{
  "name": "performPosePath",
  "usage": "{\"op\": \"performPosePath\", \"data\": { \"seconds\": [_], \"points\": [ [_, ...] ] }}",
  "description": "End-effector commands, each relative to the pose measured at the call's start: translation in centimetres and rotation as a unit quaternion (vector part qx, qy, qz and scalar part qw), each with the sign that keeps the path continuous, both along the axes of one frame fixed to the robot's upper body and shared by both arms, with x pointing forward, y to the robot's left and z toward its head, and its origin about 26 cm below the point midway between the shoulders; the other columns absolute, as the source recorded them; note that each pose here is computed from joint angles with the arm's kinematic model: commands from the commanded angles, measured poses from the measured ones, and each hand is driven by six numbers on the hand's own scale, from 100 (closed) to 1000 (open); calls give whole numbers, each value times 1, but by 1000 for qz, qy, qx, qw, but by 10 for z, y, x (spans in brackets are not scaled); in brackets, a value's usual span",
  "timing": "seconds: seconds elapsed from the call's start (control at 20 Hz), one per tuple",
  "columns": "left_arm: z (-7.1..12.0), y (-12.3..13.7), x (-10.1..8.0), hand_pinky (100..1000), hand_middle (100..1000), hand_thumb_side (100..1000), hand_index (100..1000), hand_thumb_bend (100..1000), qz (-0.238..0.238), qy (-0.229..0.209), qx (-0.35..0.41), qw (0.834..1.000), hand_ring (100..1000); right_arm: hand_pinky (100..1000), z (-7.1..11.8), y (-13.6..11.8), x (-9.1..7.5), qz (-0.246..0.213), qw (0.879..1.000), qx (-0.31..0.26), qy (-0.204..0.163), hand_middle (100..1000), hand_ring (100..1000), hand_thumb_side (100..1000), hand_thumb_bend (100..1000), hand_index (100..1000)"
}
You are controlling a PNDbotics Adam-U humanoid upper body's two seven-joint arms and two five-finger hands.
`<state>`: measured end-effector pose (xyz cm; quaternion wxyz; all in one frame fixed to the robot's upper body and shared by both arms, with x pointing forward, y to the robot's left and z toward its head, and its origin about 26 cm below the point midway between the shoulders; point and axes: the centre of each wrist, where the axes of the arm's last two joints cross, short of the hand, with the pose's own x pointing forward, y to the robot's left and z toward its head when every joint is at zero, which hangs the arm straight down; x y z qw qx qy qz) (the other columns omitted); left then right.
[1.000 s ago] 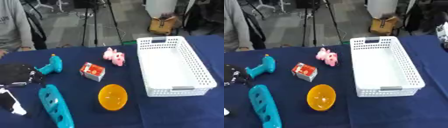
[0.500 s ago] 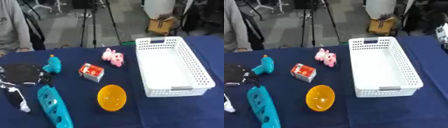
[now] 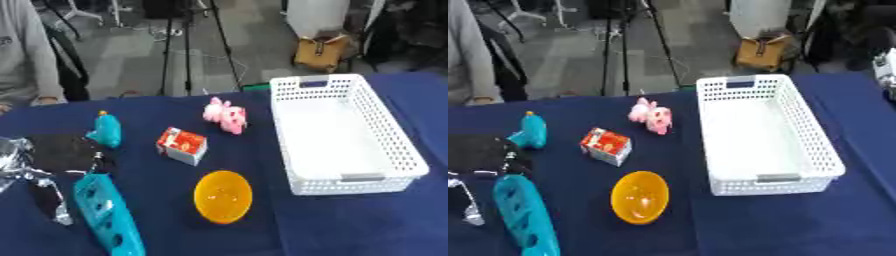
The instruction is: Pick up objects on the table and place them in the box.
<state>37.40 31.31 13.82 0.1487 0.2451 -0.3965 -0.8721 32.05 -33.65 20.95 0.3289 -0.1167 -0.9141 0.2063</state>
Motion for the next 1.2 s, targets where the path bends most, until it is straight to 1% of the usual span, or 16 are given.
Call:
{"op": "performPosePath", "data": {
  "seconds": [0.05, 0.25, 0.45, 0.75, 1.2],
  "points": [
    [4, 3, 4, 778, 755, 499, 840, 921, -19, 5, 29, 999, 793, 481, 8, 0, 0, 5, 1000, -6, -11, 616, 553, 570, 131, 800],
    [-6, 4, 5, 777, 750, 497, 840, 914, -24, 10, 30, 999, 791, 481, 9, 0, 0, 5, 1000, -5, -12, 616, 552, 570, 130, 801],
    [-10, 6, 5, 776, 751, 498, 840, 912, -26, 11, 31, 999, 791, 481, 9, 0, 0, 5, 1000, -5, -12, 616, 552, 570, 131, 801],
    [-22, 9, 3, 768, 755, 515, 842, 908, -25, 28, 34, 999, 789, 481, 9, 1, 0, 6, 1000, -5, -12, 616, 551, 570, 134, 801],
    [-25, 7, 3, 763, 742, 517, 839, 890, -27, 35, 31, 999, 783, 481, 8, 1, 0, 6, 1000, -5, -12, 616, 550, 570, 139, 801]
  ]
}}
